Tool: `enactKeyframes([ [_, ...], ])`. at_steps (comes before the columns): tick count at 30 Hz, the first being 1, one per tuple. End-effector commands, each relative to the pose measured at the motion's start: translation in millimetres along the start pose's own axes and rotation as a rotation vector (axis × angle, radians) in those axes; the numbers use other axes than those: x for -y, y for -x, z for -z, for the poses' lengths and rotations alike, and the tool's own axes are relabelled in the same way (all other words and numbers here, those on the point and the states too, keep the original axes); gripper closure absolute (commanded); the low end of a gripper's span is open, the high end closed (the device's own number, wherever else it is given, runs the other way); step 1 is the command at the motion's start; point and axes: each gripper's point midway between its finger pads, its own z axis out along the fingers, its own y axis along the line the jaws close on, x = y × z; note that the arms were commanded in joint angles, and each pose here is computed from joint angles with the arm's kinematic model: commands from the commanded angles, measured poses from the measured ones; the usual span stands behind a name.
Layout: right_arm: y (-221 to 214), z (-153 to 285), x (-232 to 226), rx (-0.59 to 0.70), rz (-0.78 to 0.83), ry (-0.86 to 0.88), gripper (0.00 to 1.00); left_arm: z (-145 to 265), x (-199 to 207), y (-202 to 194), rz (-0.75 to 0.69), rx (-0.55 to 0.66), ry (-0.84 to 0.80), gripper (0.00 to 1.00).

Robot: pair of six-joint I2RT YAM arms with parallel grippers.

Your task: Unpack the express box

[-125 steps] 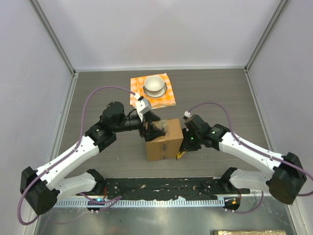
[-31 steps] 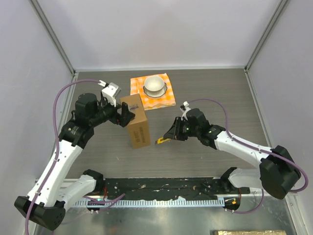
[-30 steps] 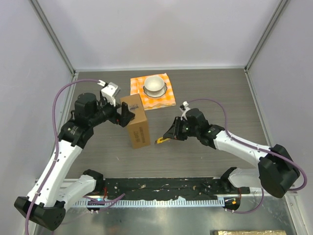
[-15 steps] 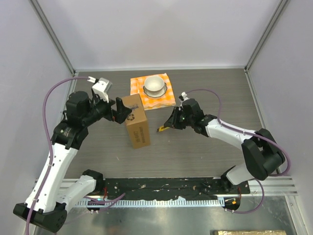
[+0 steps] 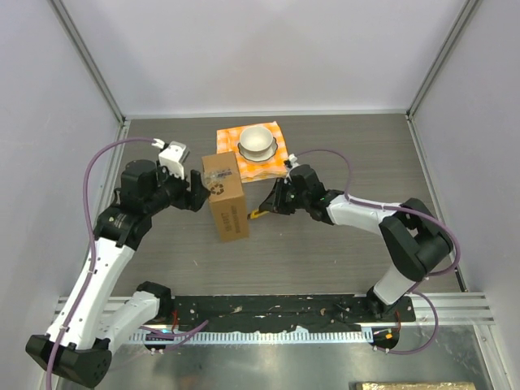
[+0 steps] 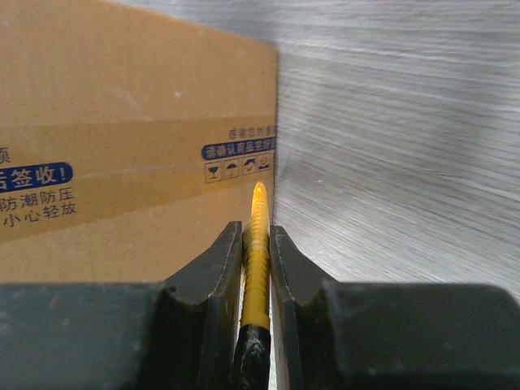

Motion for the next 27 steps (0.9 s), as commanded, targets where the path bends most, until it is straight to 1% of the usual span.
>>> enactKeyframes([
  [1, 3.2, -11.4, -49.2, 0.029, 0.02, 0.133, 0.99, -16.1, -13.6, -10.9, -0.033, -0.049, 0.038, 0.31],
  [4, -9.3, -16.6, -65.8, 0.013, 0.007, 0.181, 0.99, -23.8, -4.0, -3.4, -0.001, -0.034, -0.014, 0.33],
  [9, -25.0, -18.3, -84.1, 0.002, -0.023, 0.258, 0.99, -33.4, 28.8, 4.9, 0.061, -0.008, -0.144, 0.33],
  [12, -27.4, -15.1, -83.8, -0.005, -0.03, 0.26, 0.99, -34.0, 48.2, -2.1, 0.115, -0.033, -0.232, 0.33],
  [14, -26.4, -8.4, -74.7, -0.013, 0.004, 0.214, 0.99, -32.5, 56.7, -6.9, 0.124, -0.047, -0.268, 0.33],
  [15, -34.0, 6.3, -65.5, -0.062, 0.002, 0.157, 0.99, -30.5, 59.3, -7.1, 0.123, -0.045, -0.279, 0.33],
  [17, -39.7, 31.4, -60.5, -0.08, 0.026, 0.152, 0.99, -27.7, 61.8, -7.5, 0.113, -0.047, -0.29, 0.36],
  [18, -52.0, 56.4, -44.6, -0.09, 0.025, 0.094, 0.99, -26.9, 63.8, -8.4, 0.11, -0.052, -0.302, 0.37],
  [20, -64.1, 79.3, -22.7, -0.09, 0.037, 0.017, 0.99, -26.0, 70.6, -10.1, 0.111, -0.06, -0.329, 0.37],
  [21, -77.4, 94.8, 6.9, -0.106, 0.025, -0.107, 0.99, -25.8, 74.3, -8.9, 0.113, -0.057, -0.344, 0.37],
  [22, -71.8, 115.3, 4.9, -0.059, 0.037, -0.112, 0.99, -25.3, 78.8, -11.8, 0.123, -0.067, -0.368, 0.37],
  [24, -73.6, 141.4, 13.1, -0.045, 0.014, -0.177, 0.99, -26.6, 84.7, -10.7, 0.15, -0.063, -0.39, 0.37],
  [25, -59.9, 156.1, 13.6, 0.031, 0.021, -0.206, 0.99, -27.3, 87.1, -11.8, 0.157, -0.068, -0.401, 0.37],
  [26, -46.4, 167.9, 9.5, 0.08, 0.027, -0.23, 0.99, -27.4, 88.1, -11.2, 0.164, -0.067, -0.405, 0.37],
  [27, -48.0, 179.1, 21.0, 0.078, 0.026, -0.3, 0.99, -29.0, 87.8, -11.9, 0.17, -0.072, -0.402, 0.37],
])
